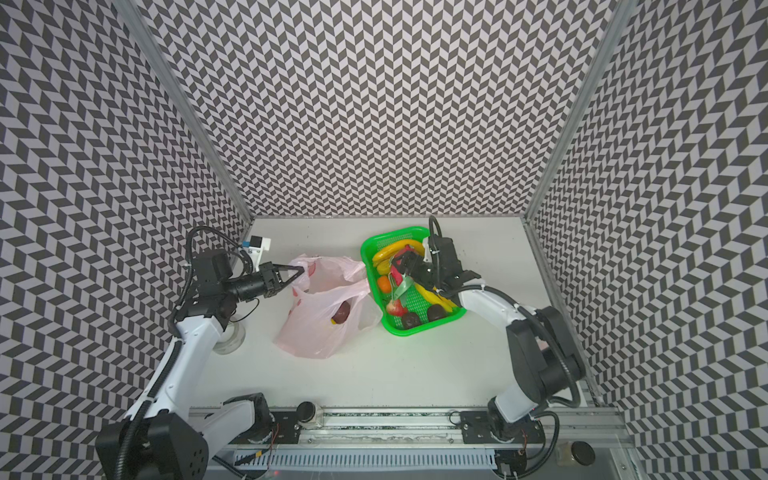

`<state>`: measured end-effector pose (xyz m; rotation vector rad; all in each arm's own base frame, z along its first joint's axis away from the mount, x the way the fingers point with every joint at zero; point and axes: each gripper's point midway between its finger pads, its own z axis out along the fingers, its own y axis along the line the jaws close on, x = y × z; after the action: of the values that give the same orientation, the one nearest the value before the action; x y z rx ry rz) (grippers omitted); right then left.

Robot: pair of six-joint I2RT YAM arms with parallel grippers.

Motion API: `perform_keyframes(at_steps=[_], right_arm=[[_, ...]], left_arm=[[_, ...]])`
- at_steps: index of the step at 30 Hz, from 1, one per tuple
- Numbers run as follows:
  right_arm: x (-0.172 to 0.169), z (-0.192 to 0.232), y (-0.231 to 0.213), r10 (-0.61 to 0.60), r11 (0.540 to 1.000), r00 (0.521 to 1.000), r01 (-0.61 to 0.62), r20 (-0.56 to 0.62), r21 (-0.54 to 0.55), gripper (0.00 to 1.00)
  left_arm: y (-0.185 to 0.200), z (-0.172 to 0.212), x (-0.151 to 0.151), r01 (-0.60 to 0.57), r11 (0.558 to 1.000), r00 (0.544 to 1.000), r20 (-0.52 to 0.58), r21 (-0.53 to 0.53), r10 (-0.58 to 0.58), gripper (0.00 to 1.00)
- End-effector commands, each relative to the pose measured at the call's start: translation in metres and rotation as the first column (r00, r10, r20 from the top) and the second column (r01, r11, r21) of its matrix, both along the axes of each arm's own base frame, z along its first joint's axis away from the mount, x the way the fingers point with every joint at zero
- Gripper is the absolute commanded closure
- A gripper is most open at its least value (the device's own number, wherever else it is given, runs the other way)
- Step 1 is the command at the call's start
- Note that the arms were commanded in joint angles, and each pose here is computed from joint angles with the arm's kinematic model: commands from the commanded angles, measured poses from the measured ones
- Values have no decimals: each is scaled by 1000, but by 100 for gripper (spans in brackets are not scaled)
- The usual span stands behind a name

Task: Place the fake fruits into the plastic bag and tie a complex knot
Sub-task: 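Lift the dragon fruit with the right gripper out of the basket, then carry the dragon fruit with the right gripper into the bag opening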

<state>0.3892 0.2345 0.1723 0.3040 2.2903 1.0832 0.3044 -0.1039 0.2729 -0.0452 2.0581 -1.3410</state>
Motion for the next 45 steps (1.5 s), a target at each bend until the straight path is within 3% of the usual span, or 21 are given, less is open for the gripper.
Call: perform_keyframes(at_steps=[1,7,15,27,35,45], right_arm=[[3,50,-13,-24,1000,975,24,220,4,33],[-28,76,-23,30,1000,917,-27,397,-13,35],[-87,108,-17,214,973,754,-220,621,-68,37],[-162,118,21,426,881,578,-440,696,-173,38],[-181,122,51,485,836,516,-512,706,-200,38],[-162,127,81,515,829,506,-499,692,-253,38]], left_arm=[[1,1,-3,0,1000,1000,11,1,0,100],[1,2,-3,6,1000,1000,13,4,-6,100],[0,4,-4,20,1000,1000,19,13,-20,100],[-3,8,-10,40,999,999,35,29,-41,100],[-9,13,-12,59,998,997,48,31,-60,100],[-15,17,-13,85,995,993,81,45,-88,100]])
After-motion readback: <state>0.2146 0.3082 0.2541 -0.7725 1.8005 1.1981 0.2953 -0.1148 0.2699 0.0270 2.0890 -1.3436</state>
